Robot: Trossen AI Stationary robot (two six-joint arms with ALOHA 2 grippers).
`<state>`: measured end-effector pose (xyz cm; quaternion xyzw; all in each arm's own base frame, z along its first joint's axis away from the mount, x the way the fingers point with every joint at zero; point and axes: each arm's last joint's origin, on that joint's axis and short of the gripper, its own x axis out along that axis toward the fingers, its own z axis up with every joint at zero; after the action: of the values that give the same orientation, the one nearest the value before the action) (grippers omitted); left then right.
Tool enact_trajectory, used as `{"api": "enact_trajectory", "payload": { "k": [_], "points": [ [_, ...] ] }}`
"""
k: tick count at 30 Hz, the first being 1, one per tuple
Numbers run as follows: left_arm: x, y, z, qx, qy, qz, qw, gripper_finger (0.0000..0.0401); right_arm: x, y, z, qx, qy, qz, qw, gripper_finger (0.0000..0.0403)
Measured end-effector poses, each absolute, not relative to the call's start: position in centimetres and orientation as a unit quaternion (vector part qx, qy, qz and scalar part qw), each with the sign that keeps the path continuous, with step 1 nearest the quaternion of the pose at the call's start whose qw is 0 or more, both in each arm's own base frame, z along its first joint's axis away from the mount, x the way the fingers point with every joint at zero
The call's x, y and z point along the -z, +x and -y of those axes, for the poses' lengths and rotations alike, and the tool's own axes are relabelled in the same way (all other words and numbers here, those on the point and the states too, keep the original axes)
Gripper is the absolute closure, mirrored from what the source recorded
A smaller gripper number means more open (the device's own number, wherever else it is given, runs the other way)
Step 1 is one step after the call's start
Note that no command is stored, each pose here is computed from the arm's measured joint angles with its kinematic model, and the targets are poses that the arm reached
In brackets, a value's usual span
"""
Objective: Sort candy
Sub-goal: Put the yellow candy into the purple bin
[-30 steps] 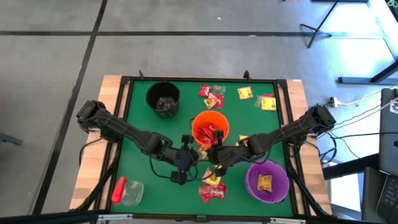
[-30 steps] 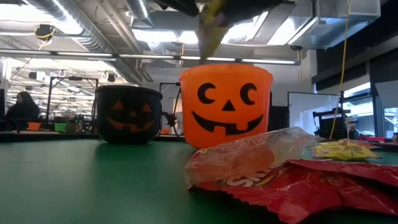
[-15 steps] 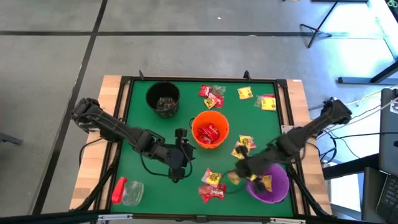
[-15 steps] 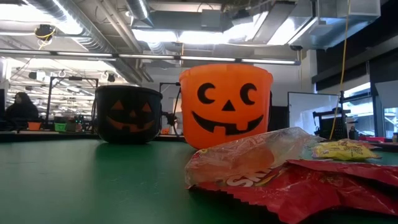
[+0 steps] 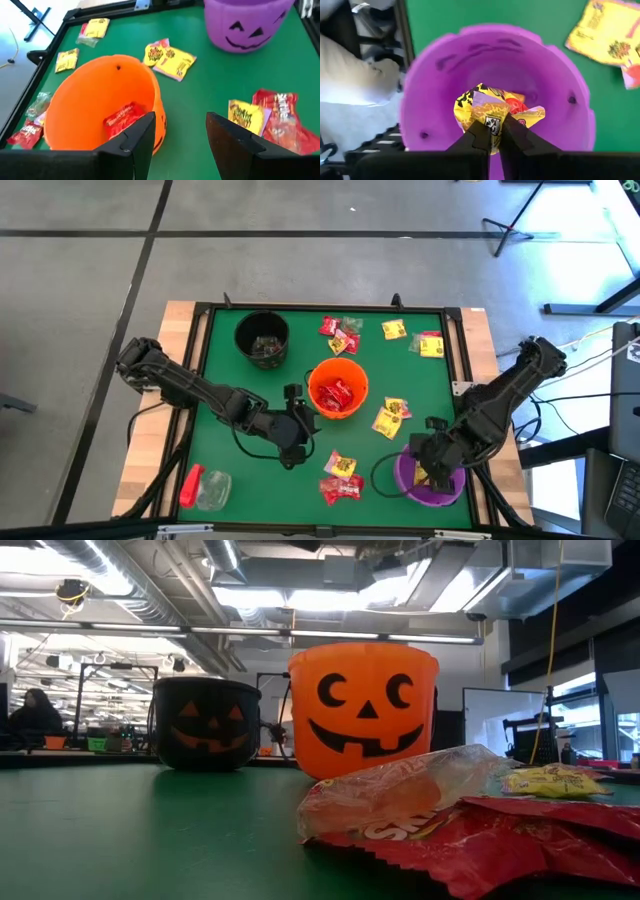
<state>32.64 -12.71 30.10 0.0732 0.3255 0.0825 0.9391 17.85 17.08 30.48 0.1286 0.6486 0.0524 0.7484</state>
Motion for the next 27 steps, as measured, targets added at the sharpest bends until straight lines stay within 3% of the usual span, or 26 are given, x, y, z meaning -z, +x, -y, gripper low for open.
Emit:
{"api": "enact_trajectory", "payload": {
  "k": [13, 22, 27],
  "points": [
    [-30.22, 32.81, 12.9, -0.064, 0.061, -0.319, 0.944, 0.0231, -30.24, 18.0, -17.09, -0.038, 0.13, -0.651, 0.747, 0.0375],
    [-30.22, 32.83, 12.8, -0.063, 0.079, -0.319, 0.942, 0.0232, -30.22, 18.08, -16.91, -0.034, 0.121, -0.648, 0.751, 0.0255],
    [-30.22, 32.86, 12.71, -0.064, 0.087, -0.319, 0.941, 0.0232, -30.27, 18.44, -16.35, -0.031, 0.143, -0.659, 0.737, 0.0218]
  ]
}}
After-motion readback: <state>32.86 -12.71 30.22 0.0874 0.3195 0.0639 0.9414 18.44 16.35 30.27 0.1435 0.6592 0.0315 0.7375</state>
